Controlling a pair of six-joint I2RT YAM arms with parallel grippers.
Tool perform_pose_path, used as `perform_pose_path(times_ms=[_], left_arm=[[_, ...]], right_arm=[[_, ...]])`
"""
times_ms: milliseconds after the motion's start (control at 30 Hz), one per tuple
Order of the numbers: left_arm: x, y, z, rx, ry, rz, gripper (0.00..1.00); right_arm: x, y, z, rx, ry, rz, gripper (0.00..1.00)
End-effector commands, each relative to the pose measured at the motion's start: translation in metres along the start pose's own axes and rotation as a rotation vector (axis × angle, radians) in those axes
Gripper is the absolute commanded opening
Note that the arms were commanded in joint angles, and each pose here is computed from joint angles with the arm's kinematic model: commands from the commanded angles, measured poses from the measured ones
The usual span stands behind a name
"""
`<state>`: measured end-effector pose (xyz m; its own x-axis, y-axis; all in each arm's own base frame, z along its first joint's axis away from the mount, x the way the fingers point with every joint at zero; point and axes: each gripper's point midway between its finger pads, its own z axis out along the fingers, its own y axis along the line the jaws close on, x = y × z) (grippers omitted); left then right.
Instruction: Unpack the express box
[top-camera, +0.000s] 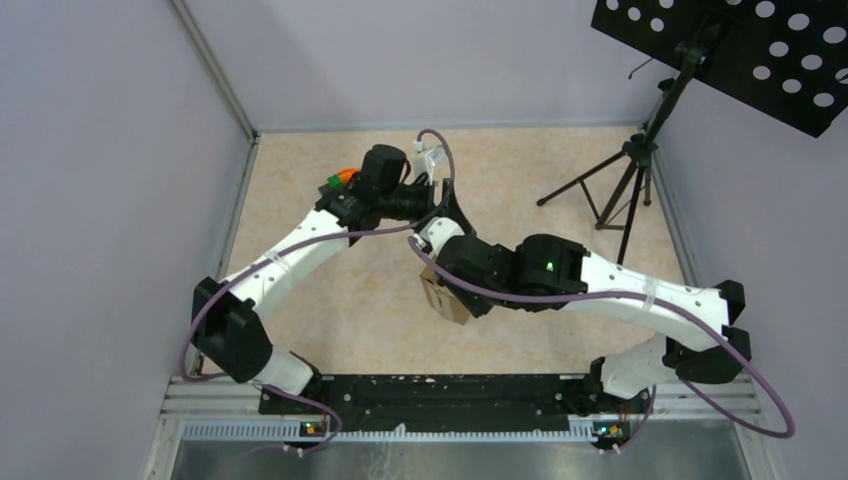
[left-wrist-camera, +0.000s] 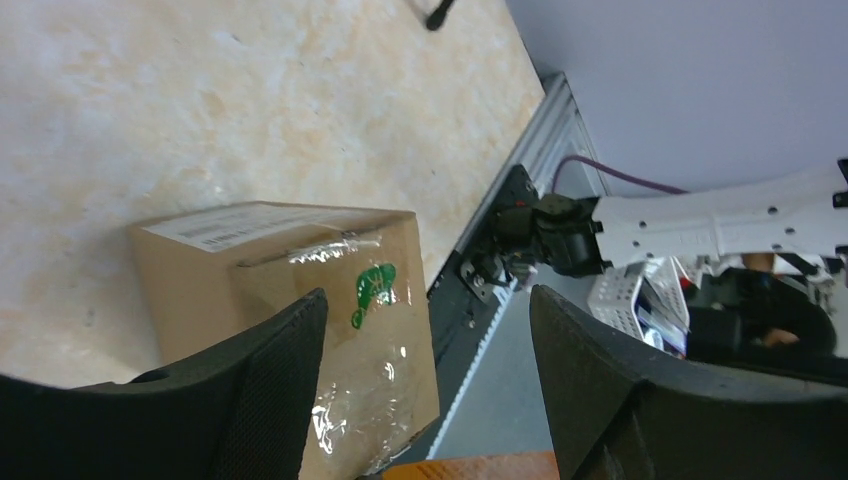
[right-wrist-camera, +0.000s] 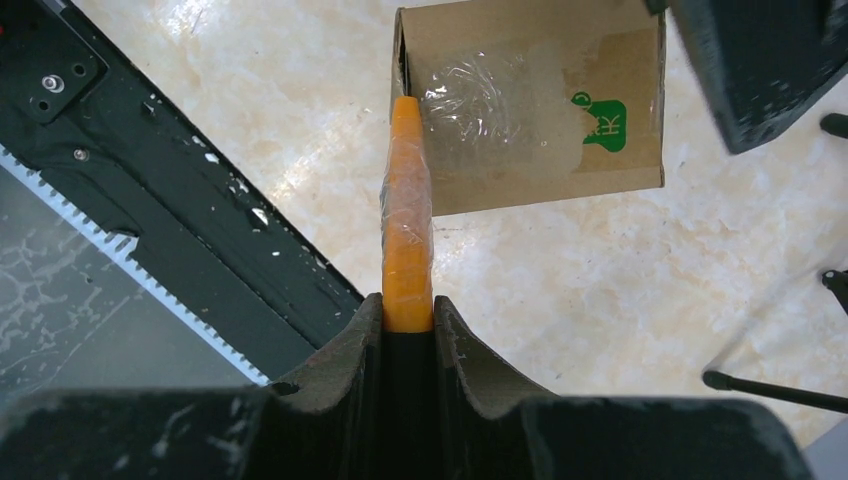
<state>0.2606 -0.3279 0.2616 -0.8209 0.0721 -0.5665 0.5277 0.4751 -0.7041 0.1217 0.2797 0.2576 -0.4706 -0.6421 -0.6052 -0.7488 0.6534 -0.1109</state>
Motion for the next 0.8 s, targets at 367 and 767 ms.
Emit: perform_pose_path(times_ms=[367,767], left_arm=[[0.064,0.001,0.034,0.259,0.228,-0.129,0.78],[0.102,0.058,0.046,0.101,0.342,-0.098,0.77]], right_arm=[[0.002,-0.013,-0.006,0.020,0.002,0.036,0.00],[0.003,-0.022,-0.020,0.037,0.019,0.035,0.00]])
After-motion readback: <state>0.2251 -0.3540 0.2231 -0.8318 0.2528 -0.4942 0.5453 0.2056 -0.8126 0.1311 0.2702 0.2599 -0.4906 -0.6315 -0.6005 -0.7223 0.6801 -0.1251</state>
